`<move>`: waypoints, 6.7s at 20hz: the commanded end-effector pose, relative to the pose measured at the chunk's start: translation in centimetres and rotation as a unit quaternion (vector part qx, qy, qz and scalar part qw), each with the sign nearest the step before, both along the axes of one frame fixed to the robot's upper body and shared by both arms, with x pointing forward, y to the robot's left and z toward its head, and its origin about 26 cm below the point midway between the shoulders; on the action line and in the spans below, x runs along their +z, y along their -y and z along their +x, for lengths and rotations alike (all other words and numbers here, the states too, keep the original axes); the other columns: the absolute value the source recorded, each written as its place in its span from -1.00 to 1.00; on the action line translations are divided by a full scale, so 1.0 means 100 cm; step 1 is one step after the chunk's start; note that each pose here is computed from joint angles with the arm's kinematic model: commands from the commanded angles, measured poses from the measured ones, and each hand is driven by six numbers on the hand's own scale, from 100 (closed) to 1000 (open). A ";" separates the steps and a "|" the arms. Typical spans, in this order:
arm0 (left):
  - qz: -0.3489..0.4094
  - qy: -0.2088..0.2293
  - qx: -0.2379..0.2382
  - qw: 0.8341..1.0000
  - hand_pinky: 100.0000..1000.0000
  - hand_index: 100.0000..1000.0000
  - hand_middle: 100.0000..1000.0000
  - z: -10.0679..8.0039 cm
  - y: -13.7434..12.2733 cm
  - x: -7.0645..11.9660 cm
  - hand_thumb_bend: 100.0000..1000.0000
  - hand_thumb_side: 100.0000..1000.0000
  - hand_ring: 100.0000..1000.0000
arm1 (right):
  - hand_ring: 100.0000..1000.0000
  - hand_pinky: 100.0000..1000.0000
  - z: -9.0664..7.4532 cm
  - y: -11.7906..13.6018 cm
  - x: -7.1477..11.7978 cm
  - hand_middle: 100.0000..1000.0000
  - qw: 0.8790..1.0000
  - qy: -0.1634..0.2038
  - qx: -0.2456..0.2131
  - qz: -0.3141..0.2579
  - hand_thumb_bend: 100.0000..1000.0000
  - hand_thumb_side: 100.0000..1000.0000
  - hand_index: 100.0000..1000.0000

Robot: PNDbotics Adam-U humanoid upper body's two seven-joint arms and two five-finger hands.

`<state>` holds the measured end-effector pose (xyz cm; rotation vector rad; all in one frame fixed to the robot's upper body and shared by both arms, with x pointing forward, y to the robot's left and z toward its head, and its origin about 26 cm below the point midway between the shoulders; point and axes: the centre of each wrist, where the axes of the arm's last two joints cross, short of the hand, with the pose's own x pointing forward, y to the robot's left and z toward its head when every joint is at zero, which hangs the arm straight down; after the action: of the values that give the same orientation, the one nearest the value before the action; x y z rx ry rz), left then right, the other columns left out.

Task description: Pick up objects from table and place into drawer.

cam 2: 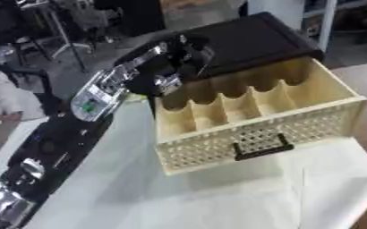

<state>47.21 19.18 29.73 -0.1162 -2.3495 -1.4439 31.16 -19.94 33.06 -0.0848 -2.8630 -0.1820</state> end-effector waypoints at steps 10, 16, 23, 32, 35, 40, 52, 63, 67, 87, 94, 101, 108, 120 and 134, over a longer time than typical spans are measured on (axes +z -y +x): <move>0.167 0.158 -0.122 0.966 0.15 0.98 0.46 -0.005 -0.004 0.007 -1.00 0.48 0.66 | -0.11 -0.37 -0.005 0.000 0.007 -0.18 1.000 0.017 0.003 0.001 0.71 0.97 0.12; 0.165 0.155 -0.123 0.966 0.15 0.96 0.42 -0.005 -0.004 0.006 -1.00 0.46 0.65 | -0.11 -0.37 -0.005 -0.001 0.007 -0.18 1.000 0.018 0.003 0.003 0.71 0.97 0.12; 0.145 0.156 -0.132 0.968 -0.04 0.95 0.32 -0.006 -0.004 0.007 -1.00 0.38 0.49 | -0.11 -0.35 -0.005 -0.001 0.007 -0.18 1.000 0.018 0.002 0.005 0.72 0.98 0.12; 0.073 0.175 -0.171 0.967 -0.21 0.91 0.16 -0.020 0.005 0.018 -1.00 0.31 0.25 | -0.10 -0.35 -0.005 0.002 0.006 -0.17 1.000 0.017 -0.007 0.005 0.71 0.97 0.13; 0.036 0.176 -0.185 0.966 -0.22 0.90 0.12 -0.030 0.010 0.022 -1.00 0.33 0.23 | -0.10 -0.36 -0.005 0.005 0.007 -0.17 1.000 0.019 -0.016 -0.001 0.71 0.97 0.14; -0.023 0.163 -0.190 0.968 -0.24 0.88 0.07 -0.047 0.002 0.025 -1.00 0.38 0.21 | -0.10 -0.37 -0.005 0.009 0.009 -0.16 0.999 0.025 -0.032 -0.006 0.71 0.97 0.15; -0.145 0.062 -0.194 0.968 -0.21 0.85 0.05 -0.090 -0.020 -0.008 -1.00 0.63 0.21 | -0.14 -0.56 -0.006 0.025 0.010 -0.19 0.996 0.022 -0.080 -0.039 0.71 0.97 0.16; -0.242 -0.049 -0.195 0.949 -0.22 0.85 0.08 -0.141 -0.041 -0.043 -1.00 0.77 0.22 | -0.25 -1.00 -0.011 0.032 0.013 -0.26 0.956 -0.008 -0.176 -0.235 1.00 -0.02 0.26; -0.269 -0.079 -0.199 0.939 -0.24 0.85 0.09 -0.161 -0.051 -0.050 -1.00 0.77 0.20 | -0.30 -1.00 -0.011 0.033 0.009 -0.29 0.922 -0.019 -0.209 -0.324 1.00 -0.02 0.28; -0.293 -0.225 -0.161 0.915 -0.16 0.83 0.35 -0.177 -0.096 -0.097 -0.97 0.94 0.34 | -0.17 -1.00 0.005 0.059 -0.059 -0.11 0.739 -0.088 -0.106 -0.659 1.00 0.21 0.43; -0.290 -0.241 -0.140 0.916 -0.14 0.82 0.33 -0.180 -0.099 -0.105 -0.97 0.96 0.33 | -0.20 -1.00 -0.009 0.057 -0.071 -0.15 0.709 -0.139 -0.042 -0.690 1.00 0.18 0.43; -0.290 -0.247 -0.135 0.915 -0.14 0.81 0.32 -0.180 -0.098 -0.108 -0.97 0.97 0.33 | -0.20 -1.00 -0.020 0.059 -0.088 -0.18 0.685 -0.211 0.014 -0.697 1.00 0.02 0.40; -0.294 -0.250 -0.141 0.912 -0.14 0.81 0.32 -0.180 -0.095 -0.110 -0.97 0.96 0.32 | -0.08 -1.00 -0.023 0.057 -0.116 -0.02 0.642 -0.306 0.082 -0.699 1.00 -0.28 0.46; -0.287 -0.241 -0.134 0.917 -0.15 0.78 0.32 -0.181 -0.095 -0.116 -0.98 1.00 0.33 | 0.09 -0.64 -0.005 0.068 -0.077 0.22 0.492 -0.424 0.207 -0.732 0.91 -0.47 0.62; -0.270 -0.215 -0.133 0.929 -0.16 0.78 0.32 -0.180 -0.091 -0.117 -0.99 1.00 0.33 | 0.09 -0.62 0.008 0.074 -0.065 0.22 0.487 -0.443 0.183 -0.730 0.88 -0.49 0.63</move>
<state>29.28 28.26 17.14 -0.8448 -2.3066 -0.6857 31.86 -27.02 25.75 0.1368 -1.1483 1.7618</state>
